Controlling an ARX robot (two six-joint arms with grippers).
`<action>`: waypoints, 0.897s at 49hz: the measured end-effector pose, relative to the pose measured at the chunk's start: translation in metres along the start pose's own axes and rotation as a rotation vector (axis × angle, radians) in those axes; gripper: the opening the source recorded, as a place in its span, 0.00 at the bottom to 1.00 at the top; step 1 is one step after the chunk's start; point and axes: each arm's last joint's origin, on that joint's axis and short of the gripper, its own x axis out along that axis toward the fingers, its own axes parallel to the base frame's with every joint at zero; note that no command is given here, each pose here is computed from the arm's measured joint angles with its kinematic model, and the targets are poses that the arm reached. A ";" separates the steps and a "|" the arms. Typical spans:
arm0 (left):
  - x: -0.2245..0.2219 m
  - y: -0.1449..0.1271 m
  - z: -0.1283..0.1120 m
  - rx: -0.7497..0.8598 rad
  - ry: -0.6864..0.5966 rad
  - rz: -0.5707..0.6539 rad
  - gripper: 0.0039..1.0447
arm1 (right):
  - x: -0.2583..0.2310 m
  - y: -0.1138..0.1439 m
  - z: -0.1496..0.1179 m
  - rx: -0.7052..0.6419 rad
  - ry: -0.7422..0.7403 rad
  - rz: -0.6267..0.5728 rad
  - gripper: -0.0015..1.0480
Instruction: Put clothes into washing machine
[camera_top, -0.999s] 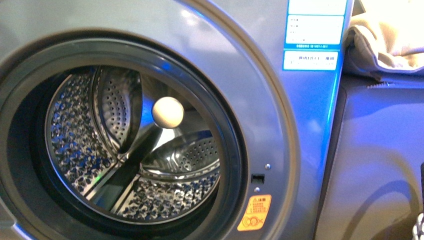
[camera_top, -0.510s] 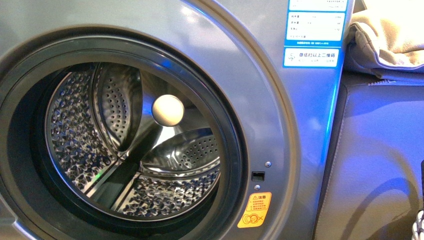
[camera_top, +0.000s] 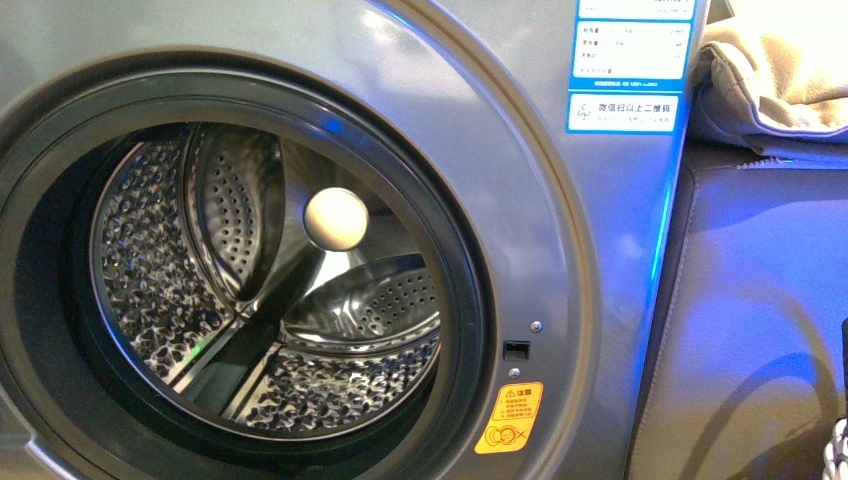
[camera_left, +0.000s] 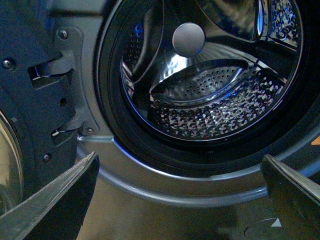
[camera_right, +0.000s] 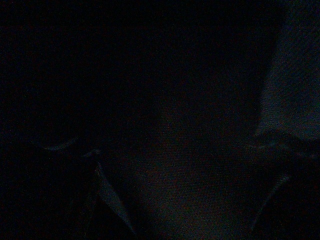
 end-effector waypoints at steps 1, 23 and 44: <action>0.000 0.000 0.000 0.000 0.000 0.000 0.94 | 0.002 0.000 -0.001 0.002 0.008 -0.006 0.93; 0.000 0.000 0.000 0.000 0.000 0.000 0.94 | 0.029 -0.005 -0.018 -0.003 0.070 -0.017 0.93; 0.000 0.000 0.000 0.000 0.000 0.000 0.94 | 0.046 -0.002 -0.026 -0.015 0.080 0.013 0.93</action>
